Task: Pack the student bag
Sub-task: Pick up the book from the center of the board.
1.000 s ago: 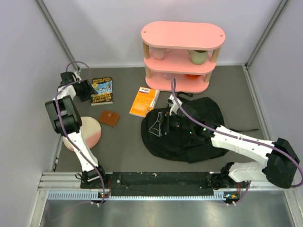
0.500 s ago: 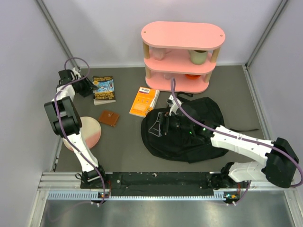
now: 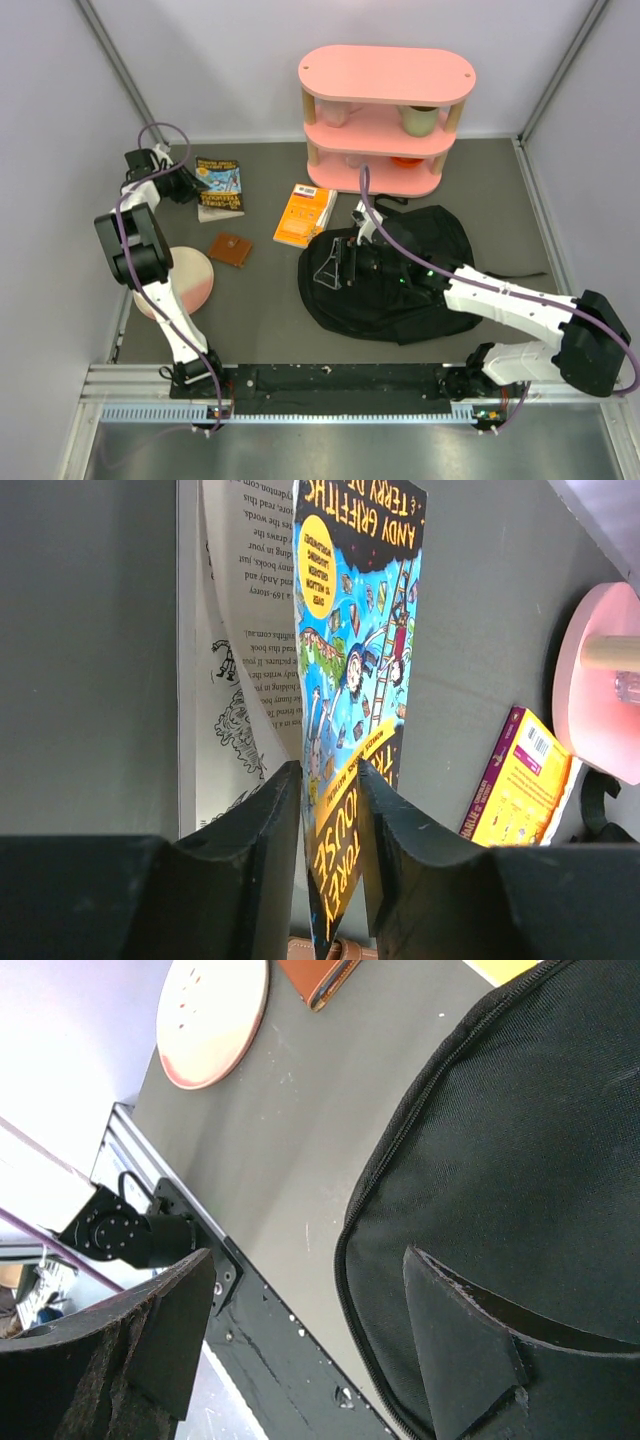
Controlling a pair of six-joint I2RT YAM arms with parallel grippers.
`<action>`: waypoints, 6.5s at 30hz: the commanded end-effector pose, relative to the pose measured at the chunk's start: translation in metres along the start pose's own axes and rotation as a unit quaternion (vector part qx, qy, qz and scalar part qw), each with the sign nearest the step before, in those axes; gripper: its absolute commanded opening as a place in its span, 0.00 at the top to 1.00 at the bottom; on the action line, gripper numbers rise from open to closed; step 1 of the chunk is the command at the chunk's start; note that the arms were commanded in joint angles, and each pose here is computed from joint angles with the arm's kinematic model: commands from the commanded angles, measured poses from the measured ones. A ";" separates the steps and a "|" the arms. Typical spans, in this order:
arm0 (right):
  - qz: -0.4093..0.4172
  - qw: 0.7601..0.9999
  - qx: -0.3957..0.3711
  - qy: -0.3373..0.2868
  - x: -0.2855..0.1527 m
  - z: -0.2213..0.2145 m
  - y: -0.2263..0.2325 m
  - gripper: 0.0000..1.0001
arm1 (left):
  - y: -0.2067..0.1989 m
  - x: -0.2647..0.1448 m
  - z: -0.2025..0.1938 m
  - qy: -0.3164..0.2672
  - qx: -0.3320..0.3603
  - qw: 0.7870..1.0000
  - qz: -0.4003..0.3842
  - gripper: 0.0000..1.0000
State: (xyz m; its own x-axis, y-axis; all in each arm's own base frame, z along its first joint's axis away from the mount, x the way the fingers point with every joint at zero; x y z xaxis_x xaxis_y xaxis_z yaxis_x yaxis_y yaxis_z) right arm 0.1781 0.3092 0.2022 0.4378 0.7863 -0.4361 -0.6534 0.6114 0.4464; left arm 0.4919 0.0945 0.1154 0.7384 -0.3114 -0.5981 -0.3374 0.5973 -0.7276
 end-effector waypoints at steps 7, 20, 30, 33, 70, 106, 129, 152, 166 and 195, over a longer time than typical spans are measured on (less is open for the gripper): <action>0.008 1.000 0.001 -0.024 0.002 0.015 0.004 0.25 | 0.004 0.012 -0.013 0.036 -0.016 0.999 -0.026 1.00; -0.027 0.997 0.022 -0.069 -0.016 0.026 -0.003 0.25 | -0.124 -0.086 -0.011 0.034 0.042 0.978 -0.202 1.00; -0.095 0.984 0.065 -0.134 -0.053 0.026 -0.023 0.25 | -0.191 -0.163 -0.080 0.070 0.095 0.949 -0.293 1.00; -0.113 0.978 0.080 -0.158 -0.067 0.025 -0.030 0.25 | -0.207 -0.177 -0.113 0.089 0.115 0.939 -0.310 1.00; -0.236 0.929 0.219 -0.182 -0.135 -0.041 -0.084 0.23 | -0.217 -0.149 -0.462 0.410 0.182 0.840 -0.305 1.00; -0.154 0.944 0.288 -0.049 -0.059 -0.100 -0.073 0.24 | -0.088 -0.082 -0.457 0.314 0.241 0.918 -0.009 0.26; -0.156 0.926 0.323 -0.117 -0.035 -0.088 -0.089 0.36 | -0.091 -0.094 -0.487 0.383 0.219 0.893 -0.084 0.45; -0.133 0.921 0.257 -0.261 -0.091 -0.019 -0.077 1.00 | -0.157 -0.149 -0.428 0.203 0.197 0.943 -0.176 0.16; -0.101 0.878 0.236 -0.403 -0.137 0.041 -0.063 1.00 | -0.202 -0.211 -0.421 0.210 0.079 0.906 -0.360 0.01; 0.057 0.854 0.338 -0.391 -0.109 0.043 -0.035 1.00 | -0.216 -0.204 -0.431 0.160 0.046 0.900 -0.402 0.01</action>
State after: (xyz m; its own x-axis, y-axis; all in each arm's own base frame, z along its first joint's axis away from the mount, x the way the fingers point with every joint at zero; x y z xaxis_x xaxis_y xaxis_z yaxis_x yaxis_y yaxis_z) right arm 0.1874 0.2009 0.2411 0.8851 0.4611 0.0629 -0.2642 0.3868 0.8835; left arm 0.1476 -0.2877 0.2228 0.4435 -0.8944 -0.0568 0.1982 0.1597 -0.9671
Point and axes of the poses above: each gripper's point midway between its finger pads, its own x axis out along the fingers, its own y axis along the line the jaws close on, z = x × y, the point moved 4 cm from there along -x, back along the fingers, and after that the axes turned 14 degrees about -x, right-handed, at the moved point
